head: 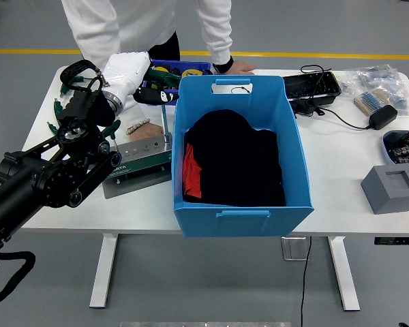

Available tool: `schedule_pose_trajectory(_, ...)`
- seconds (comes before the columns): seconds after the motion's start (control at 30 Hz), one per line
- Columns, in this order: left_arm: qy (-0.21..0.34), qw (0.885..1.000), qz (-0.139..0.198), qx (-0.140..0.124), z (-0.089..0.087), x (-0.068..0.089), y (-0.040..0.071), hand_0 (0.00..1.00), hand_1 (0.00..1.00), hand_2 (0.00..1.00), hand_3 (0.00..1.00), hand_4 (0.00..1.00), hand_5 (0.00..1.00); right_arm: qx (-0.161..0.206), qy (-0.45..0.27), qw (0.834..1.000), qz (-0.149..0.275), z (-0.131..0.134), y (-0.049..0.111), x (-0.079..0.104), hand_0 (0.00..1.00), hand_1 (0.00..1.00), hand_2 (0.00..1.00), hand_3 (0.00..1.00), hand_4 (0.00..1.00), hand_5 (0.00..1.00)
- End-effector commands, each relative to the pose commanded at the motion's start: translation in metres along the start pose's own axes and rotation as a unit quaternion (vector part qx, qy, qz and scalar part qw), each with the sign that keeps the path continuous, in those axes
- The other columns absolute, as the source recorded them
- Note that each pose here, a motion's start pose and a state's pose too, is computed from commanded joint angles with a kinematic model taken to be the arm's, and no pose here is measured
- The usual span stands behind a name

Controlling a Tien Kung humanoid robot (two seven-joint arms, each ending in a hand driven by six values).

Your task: Lift tool from toolbox,place it in box,lift tool from toolbox,place it in box

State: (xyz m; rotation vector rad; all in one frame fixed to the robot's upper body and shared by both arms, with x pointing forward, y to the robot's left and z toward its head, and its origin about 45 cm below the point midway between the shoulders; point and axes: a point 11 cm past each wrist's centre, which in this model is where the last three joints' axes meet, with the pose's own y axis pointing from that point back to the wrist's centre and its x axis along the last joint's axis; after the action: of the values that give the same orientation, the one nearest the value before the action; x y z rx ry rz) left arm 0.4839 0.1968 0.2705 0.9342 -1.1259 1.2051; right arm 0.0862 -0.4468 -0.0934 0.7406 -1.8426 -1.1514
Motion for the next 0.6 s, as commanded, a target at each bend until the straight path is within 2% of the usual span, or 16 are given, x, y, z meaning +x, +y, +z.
schedule_pose_trajectory(0.17, -0.003, 1.0, 0.007, -0.013, 0.0, 0.008, -0.001, 0.091, 0.002, 0.002, 0.024, 0.82, 0.602, -0.002, -0.001, 1.0, 0.001, 0.002, 0.0, 0.001, 0.641, 0.622, 0.702, 0.55, 0.779, 0.67)
schedule_pose_trajectory(0.2, -0.004, 1.0, 0.008, -0.013, 0.0, 0.008, -0.002, 0.091, 0.002, 0.002, 0.022, 0.75, 0.592, -0.002, -0.001, 1.0, 0.001, 0.002, 0.0, 0.001, 0.642, 0.622, 0.702, 0.55, 0.779, 0.67)
schedule_pose_trajectory(0.6, -0.033, 0.999, -0.008, -0.036, 0.001, 0.023, -0.005, 0.1, 0.002, 0.002, 0.026, 0.725, 0.582, -0.008, 0.001, 1.0, 0.002, 0.008, -0.001, 0.001, 0.642, 0.623, 0.701, 0.55, 0.779, 0.67)
